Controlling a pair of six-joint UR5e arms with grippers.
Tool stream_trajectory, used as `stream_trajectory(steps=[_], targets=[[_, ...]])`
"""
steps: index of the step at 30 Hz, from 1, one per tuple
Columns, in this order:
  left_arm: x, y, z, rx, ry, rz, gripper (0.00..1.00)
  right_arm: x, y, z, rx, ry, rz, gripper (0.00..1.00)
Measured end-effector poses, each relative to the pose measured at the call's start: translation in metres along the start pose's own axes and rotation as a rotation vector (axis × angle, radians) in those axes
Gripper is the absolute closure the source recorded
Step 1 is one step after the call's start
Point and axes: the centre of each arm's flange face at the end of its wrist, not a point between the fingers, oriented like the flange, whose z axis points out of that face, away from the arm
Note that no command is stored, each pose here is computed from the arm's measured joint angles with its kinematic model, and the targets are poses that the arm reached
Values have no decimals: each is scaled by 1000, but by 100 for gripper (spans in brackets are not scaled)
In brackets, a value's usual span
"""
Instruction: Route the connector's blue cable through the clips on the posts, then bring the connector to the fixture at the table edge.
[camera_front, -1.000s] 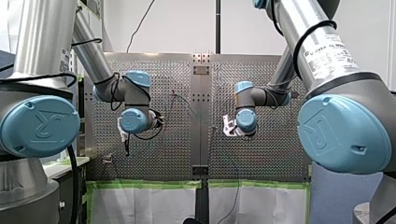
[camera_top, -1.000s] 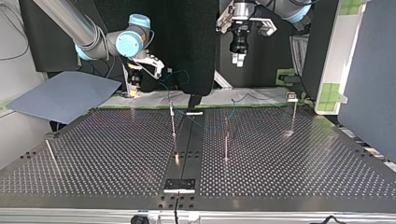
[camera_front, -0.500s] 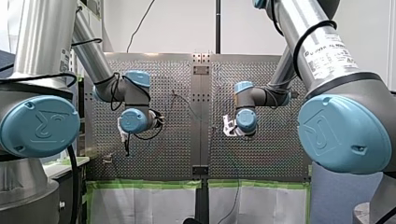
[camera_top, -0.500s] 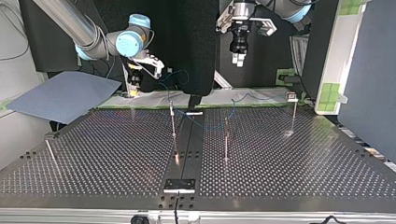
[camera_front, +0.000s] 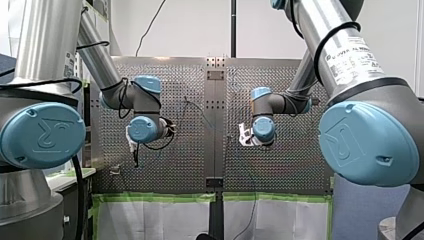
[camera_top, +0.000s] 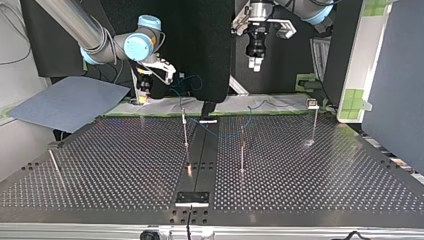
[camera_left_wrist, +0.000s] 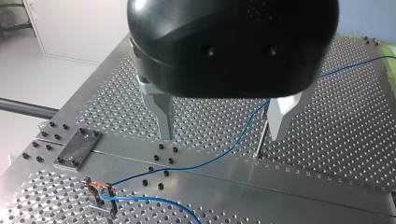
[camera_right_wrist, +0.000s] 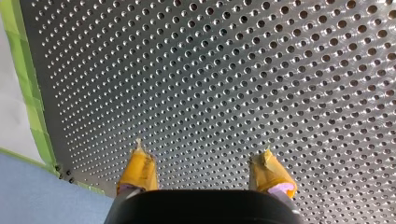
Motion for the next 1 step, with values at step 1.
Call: stream_trajectory(steps=[1], targets=[[0, 0, 0, 0, 0, 0, 0, 0, 0, 0, 0, 0, 0, 0]])
